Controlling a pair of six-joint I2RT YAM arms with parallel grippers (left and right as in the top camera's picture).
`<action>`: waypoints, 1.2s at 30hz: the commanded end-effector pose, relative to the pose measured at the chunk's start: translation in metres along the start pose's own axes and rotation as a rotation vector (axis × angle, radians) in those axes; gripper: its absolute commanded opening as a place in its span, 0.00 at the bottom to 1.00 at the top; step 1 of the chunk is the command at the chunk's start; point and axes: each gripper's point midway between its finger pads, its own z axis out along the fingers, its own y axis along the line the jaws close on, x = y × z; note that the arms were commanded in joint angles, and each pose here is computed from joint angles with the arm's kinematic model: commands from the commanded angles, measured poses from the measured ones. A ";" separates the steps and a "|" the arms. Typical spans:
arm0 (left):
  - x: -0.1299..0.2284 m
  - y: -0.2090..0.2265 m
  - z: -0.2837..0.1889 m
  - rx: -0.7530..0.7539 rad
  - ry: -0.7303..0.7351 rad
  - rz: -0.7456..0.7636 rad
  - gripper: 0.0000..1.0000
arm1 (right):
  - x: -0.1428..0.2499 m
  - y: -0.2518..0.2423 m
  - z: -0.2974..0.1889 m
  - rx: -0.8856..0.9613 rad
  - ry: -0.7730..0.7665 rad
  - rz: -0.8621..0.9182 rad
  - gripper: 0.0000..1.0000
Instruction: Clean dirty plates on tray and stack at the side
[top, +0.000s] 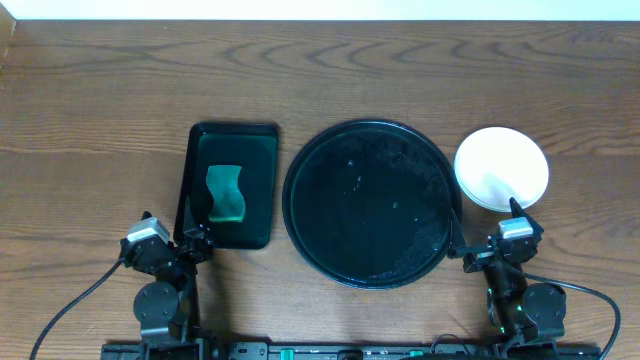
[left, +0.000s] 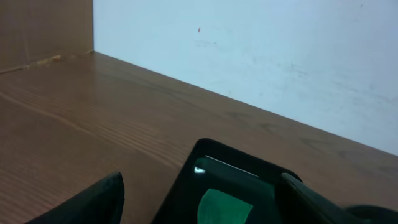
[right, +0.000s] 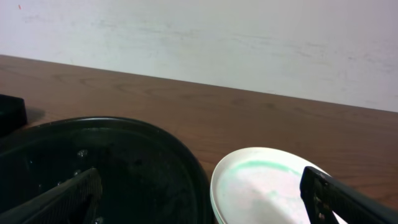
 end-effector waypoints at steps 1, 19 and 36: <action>0.006 0.005 0.002 -0.018 0.001 0.023 0.78 | 0.000 -0.003 0.000 0.013 0.000 0.005 0.99; 0.035 0.012 0.006 -0.033 0.061 0.031 0.78 | 0.000 -0.003 0.000 0.013 0.000 0.005 0.99; 0.035 0.012 0.006 -0.033 0.061 0.031 0.78 | 0.000 -0.003 0.000 0.013 0.000 0.005 0.99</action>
